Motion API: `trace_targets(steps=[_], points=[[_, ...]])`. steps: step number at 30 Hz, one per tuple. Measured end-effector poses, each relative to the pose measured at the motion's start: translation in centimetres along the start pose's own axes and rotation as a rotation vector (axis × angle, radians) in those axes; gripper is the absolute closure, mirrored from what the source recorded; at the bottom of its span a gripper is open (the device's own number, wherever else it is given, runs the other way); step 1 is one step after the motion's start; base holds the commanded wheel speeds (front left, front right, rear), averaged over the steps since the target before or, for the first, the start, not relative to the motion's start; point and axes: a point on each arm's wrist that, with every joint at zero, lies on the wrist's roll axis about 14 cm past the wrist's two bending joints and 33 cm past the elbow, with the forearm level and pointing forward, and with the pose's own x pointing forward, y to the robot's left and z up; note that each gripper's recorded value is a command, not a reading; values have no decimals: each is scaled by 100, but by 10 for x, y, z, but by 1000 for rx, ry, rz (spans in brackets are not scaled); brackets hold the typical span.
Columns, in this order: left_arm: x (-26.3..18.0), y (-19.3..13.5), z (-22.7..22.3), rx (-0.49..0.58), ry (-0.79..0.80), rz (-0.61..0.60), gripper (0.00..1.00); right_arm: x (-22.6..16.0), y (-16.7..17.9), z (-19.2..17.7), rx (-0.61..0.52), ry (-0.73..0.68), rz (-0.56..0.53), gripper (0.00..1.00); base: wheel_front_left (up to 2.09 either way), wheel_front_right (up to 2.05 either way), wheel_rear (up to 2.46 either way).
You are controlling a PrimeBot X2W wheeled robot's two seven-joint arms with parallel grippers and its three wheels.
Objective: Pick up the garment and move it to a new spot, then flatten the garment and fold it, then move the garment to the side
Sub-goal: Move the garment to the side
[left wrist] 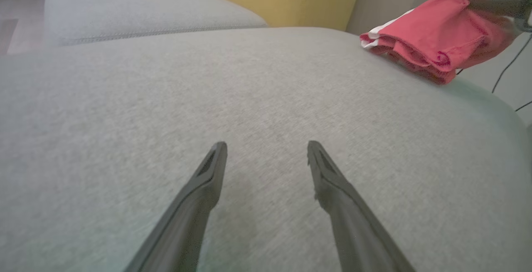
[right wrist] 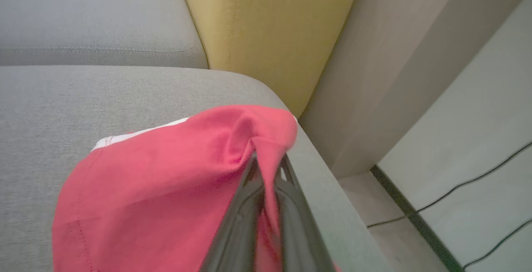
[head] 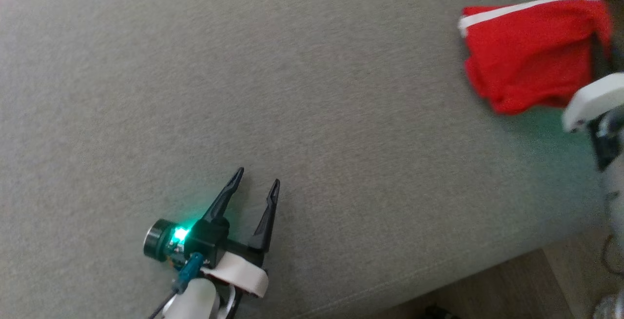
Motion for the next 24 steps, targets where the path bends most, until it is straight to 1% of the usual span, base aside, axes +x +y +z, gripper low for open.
trace_targets(steps=[1, 2, 3, 4, 5, 8, 9, 11, 12, 14, 16, 17, 19, 21, 24], points=[[-1, 4, -3, -1, 6, 11, 0, 5, -5, 0, -18, 12, -11, 100, 0, 0, 0], [-2, 8, -4, -2, 8, 20, 0, 9, -9, 0, -29, 24, -21, 93, 0, 0, 0], [-1, 10, -4, -4, 7, 24, 0, 12, -14, -1, -43, 36, -32, 71, 0, 0, 0], [0, 13, -4, -3, 4, 29, 0, 15, -18, -1, -50, 40, -43, 30, 0, 0, 0], [0, 15, -3, -2, 1, 32, 0, 18, -21, -1, -56, 42, -54, 0, 0, 0, 0], [0, 22, -1, -3, -6, 49, 0, 24, -26, 5, -52, 19, -81, 0, 0, 0, 0], [-1, 24, 0, -2, -9, 57, 0, 25, -25, 11, -51, -3, -84, 0, 0, 0, 0], [-3, 30, 4, 5, -19, 82, 0, 25, -18, 23, -12, -49, -85, 0, 0, 0, 0], [-3, 30, 4, 5, -19, 82, 0, 25, -18, 23, -12, -49, -85, 0, 0, 0, 0], [-7, 38, 11, 16, -32, 118, 0, 26, 2, 36, 30, -95, -55, 0, 0, 0, 0], [-11, 46, 17, 27, -47, 152, 0, 26, 28, 62, 94, -177, -16, 0, 0, 0, 0], [-14, 49, 21, 33, -56, 168, 0, 25, 42, 75, 107, -217, 12, 0, 0, 0, 0], [-19, 54, 28, 44, -73, 191, 0, 18, 67, 92, 156, -277, 62, 0, 0, 0, 0], [-28, 63, 34, 54, -85, 240, 0, 9, 92, 90, 187, -287, 120, 0, 0, 0, 0], [-47, 78, 38, 51, -96, 320, 0, -11, 125, 59, 223, -228, 200, 0, 0, 0, 0]])
